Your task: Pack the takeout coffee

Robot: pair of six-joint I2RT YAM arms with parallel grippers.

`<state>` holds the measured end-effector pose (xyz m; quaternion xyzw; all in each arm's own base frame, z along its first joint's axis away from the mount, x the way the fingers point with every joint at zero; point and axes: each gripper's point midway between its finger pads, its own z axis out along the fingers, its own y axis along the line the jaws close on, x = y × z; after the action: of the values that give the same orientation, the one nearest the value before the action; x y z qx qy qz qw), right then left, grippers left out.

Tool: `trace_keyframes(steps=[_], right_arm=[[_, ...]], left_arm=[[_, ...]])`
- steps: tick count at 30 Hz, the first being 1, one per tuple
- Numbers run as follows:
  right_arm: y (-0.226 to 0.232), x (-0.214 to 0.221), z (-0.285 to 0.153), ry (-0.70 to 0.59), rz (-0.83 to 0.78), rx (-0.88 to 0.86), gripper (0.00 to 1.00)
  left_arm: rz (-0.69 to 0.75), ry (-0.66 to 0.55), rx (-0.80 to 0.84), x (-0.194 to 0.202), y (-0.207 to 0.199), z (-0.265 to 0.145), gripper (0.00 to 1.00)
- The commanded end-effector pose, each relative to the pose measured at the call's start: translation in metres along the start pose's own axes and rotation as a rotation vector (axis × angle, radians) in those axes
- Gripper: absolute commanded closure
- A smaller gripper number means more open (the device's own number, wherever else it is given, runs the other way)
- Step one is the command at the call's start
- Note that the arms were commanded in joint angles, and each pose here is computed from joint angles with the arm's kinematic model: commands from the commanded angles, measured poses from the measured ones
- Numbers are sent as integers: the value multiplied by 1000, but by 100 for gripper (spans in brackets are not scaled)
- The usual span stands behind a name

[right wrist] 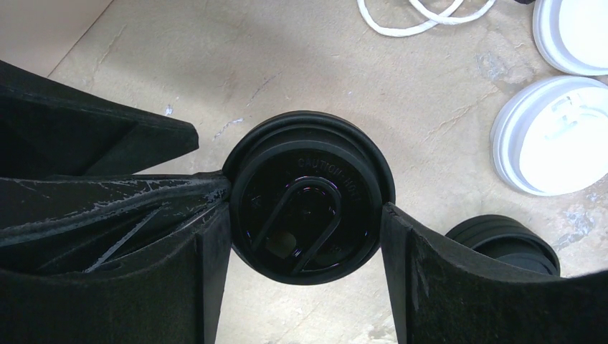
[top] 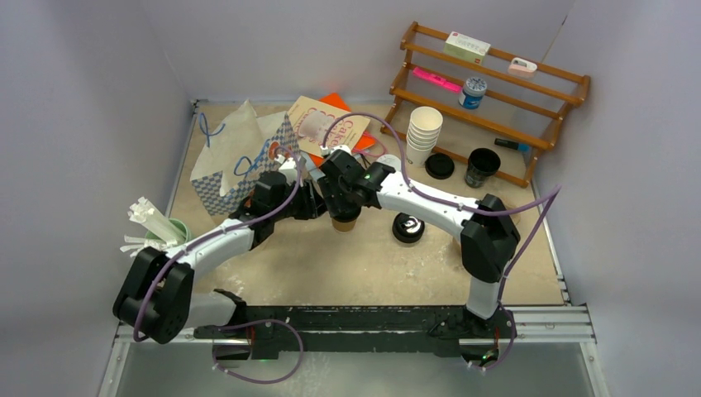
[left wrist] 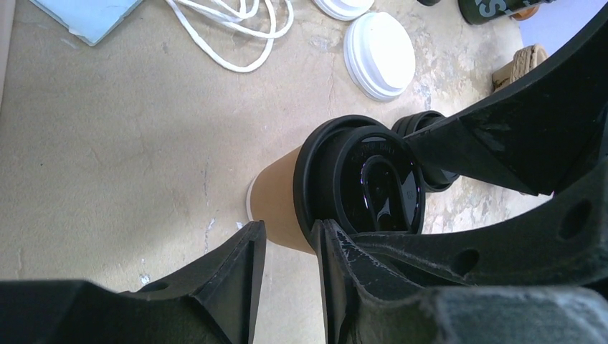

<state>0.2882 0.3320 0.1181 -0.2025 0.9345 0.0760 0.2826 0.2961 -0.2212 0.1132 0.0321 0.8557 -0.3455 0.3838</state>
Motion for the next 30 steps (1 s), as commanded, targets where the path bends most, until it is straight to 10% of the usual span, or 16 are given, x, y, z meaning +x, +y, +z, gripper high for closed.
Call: trace_keyframes(steps=[1, 30], right_arm=[[7, 36, 16, 131, -16, -45, 35], [19, 69, 23, 192, 54, -133, 35]], left_arm=[[17, -73, 37, -27, -13, 4, 64], [14, -17, 18, -7, -1, 9, 69]])
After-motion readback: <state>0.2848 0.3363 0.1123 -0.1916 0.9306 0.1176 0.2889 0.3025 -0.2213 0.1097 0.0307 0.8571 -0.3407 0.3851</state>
